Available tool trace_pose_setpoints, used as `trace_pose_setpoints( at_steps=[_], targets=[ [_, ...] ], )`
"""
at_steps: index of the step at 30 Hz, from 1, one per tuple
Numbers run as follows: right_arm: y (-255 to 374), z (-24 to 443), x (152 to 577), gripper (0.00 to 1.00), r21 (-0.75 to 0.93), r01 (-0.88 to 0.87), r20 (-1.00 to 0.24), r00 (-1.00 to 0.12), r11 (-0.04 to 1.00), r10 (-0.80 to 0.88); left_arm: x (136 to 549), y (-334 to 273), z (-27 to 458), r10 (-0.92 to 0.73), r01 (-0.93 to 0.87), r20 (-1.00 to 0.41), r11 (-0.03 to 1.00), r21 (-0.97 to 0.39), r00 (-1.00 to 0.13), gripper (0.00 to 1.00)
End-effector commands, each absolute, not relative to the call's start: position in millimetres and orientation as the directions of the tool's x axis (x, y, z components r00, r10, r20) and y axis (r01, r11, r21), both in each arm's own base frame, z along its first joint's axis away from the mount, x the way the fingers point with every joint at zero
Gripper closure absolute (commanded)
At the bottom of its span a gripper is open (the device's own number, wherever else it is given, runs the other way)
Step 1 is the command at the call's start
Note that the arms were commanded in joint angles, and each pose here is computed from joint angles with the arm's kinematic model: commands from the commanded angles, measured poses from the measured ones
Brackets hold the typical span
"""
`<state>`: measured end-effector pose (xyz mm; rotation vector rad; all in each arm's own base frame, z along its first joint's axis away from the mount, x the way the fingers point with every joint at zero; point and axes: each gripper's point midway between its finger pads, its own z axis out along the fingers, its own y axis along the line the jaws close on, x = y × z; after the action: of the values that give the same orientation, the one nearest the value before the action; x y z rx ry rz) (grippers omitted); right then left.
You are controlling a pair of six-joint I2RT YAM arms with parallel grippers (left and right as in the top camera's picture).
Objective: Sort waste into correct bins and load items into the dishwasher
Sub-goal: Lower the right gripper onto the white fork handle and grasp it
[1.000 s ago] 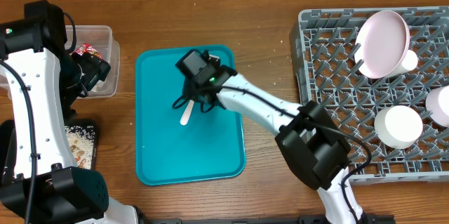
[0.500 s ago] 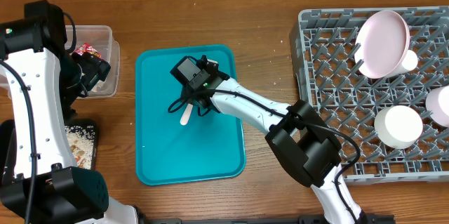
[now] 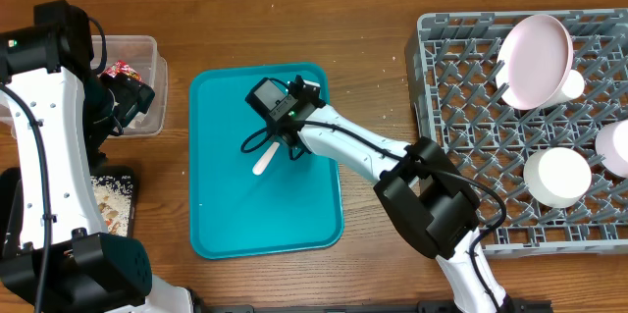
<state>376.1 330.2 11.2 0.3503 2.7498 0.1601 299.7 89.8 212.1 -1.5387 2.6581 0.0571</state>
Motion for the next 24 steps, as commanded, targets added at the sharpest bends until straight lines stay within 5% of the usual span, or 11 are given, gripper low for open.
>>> trace_pose_setpoints(
  at_steps=[1,9,24],
  targets=[
    [345,0,364,0.47,0.223,0.264,-0.214,-0.926,0.938,0.311,300,89,211,-0.862,-0.865,-0.079,0.501,0.008,-0.500,0.00],
    [353,-4,334,0.47,0.244,0.480,-0.005,-0.868,0.843,0.496,300,89,211,-0.862,-0.865,-0.079,0.502,0.008,-0.501,0.00],
    [333,-33,339,0.55,0.144,0.530,-0.140,-0.825,0.836,0.548,300,89,211,-0.862,-0.865,-0.079,0.502,0.008,-0.501,0.00]
  ],
)
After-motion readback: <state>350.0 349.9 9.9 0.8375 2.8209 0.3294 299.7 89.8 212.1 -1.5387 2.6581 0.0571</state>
